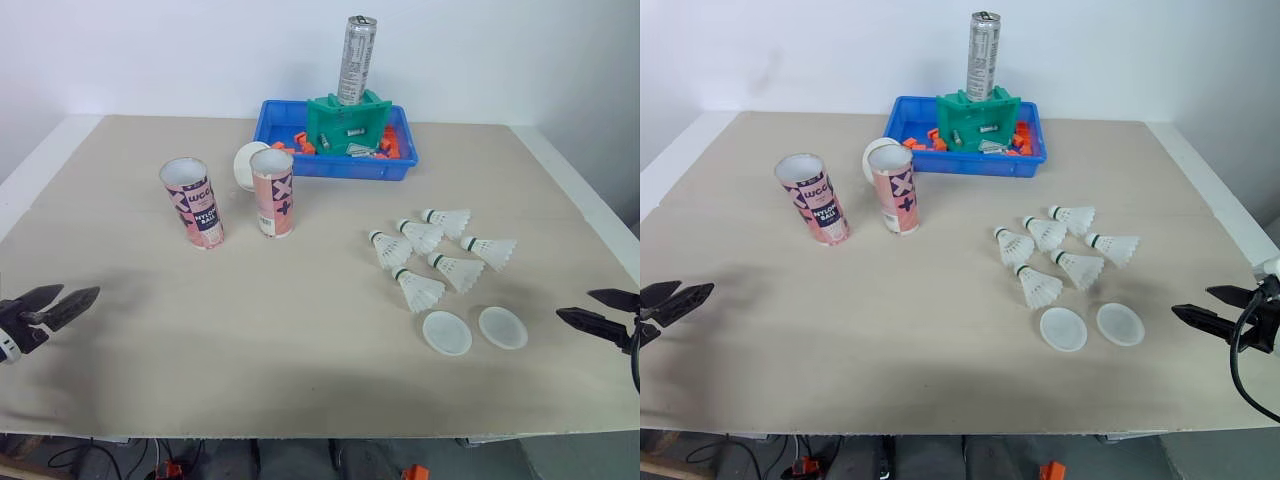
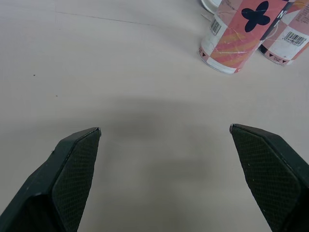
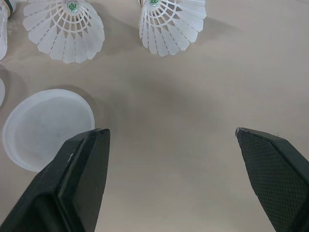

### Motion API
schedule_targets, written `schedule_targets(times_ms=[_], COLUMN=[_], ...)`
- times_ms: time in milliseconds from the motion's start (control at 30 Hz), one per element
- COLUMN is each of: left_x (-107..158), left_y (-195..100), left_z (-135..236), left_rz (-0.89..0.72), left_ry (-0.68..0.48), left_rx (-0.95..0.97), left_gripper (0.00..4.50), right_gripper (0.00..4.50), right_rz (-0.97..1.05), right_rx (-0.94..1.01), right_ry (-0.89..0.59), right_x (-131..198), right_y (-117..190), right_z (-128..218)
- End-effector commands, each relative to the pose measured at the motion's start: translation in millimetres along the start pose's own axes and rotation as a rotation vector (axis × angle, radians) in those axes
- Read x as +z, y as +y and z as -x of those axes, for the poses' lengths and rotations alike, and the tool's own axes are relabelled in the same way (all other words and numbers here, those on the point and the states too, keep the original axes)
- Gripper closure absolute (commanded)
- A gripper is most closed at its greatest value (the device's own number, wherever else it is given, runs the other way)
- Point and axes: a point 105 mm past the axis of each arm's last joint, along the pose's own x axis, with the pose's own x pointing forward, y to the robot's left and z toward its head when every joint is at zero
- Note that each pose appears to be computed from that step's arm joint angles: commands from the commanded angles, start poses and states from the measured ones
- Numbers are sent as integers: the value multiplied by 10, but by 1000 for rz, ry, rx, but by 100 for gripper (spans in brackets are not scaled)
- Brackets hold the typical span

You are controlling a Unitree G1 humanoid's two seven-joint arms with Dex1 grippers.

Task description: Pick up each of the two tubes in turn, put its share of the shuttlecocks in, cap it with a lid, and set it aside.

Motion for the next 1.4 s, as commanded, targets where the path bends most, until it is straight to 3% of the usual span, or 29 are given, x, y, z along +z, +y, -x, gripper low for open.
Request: schedule_targets(times_ms=[33, 933, 1067, 1167, 1267, 1400], left_x=[130, -25, 81, 179, 56, 64], left_y=[-24, -55, -30, 2, -135, -222], left_z=[12, -29, -86, -132, -305, -518], left_rz=[-4, 66, 122, 3, -198, -291], left_ry=[-26, 28, -89, -154, -84, -135], left_rx=[-23, -54, -75, -56, -115, -164], left_gripper=[0, 0, 0, 0, 0, 0], right_gripper=[3, 3, 3, 3, 3, 3], right_rz=[39, 69, 102, 123, 184, 236], right_rx=[-2, 23, 50, 67, 161, 282], right_ry=[-20, -25, -64, -97, -200, -268], right_x=[102, 135, 285, 426, 771, 974], right_y=[-2, 94, 217, 298, 601, 1058], right_z=[38, -36, -57, -67, -139, -291])
